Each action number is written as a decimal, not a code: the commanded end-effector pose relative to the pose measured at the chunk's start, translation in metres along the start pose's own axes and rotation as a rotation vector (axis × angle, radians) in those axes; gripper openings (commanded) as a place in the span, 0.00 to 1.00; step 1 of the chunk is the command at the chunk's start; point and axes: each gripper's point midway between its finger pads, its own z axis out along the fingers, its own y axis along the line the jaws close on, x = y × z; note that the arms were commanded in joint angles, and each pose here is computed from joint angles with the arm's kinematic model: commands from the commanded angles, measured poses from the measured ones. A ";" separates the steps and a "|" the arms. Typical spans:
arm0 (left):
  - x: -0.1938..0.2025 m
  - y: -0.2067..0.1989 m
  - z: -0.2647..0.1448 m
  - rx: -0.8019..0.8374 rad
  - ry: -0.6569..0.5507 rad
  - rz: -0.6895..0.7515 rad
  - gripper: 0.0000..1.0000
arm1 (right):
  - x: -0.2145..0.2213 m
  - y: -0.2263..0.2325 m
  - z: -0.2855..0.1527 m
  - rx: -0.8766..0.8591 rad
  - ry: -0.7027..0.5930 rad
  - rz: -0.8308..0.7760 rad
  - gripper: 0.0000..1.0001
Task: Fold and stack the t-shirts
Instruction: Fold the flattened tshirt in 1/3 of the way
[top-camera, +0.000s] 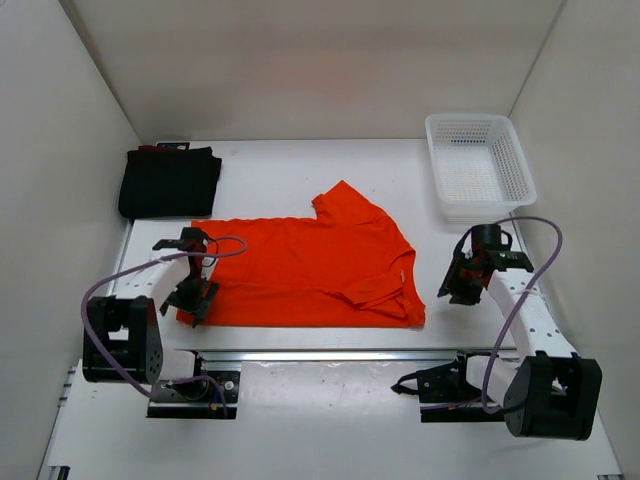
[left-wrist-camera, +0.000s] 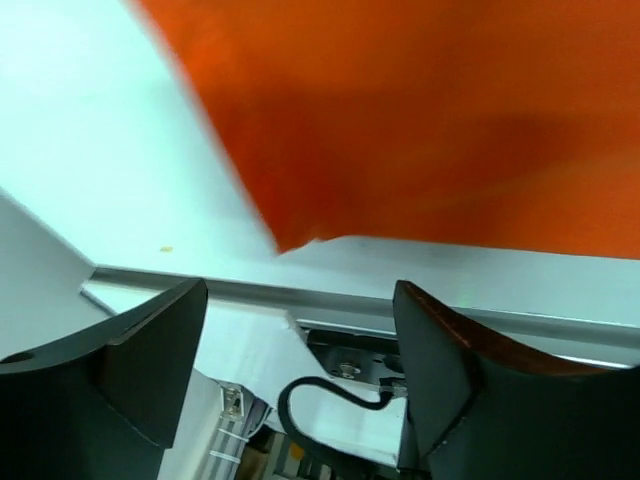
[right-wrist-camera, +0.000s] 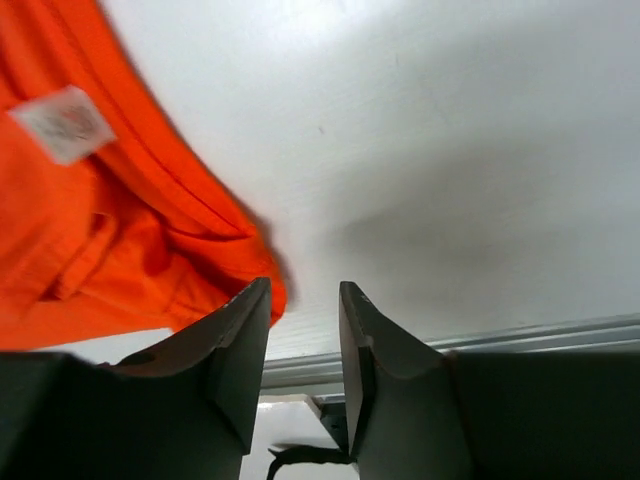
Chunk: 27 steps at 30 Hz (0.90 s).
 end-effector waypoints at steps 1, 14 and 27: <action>0.000 0.022 -0.015 -0.116 -0.058 -0.072 0.87 | -0.045 0.023 -0.032 -0.041 -0.183 -0.087 0.32; -0.170 -0.103 -0.203 -0.242 -0.936 0.727 0.83 | -0.044 0.119 0.005 -0.290 0.008 -0.283 0.29; -0.155 -0.374 -0.194 0.231 -1.002 1.509 0.78 | -0.032 0.078 0.005 -0.279 -0.068 -0.068 0.19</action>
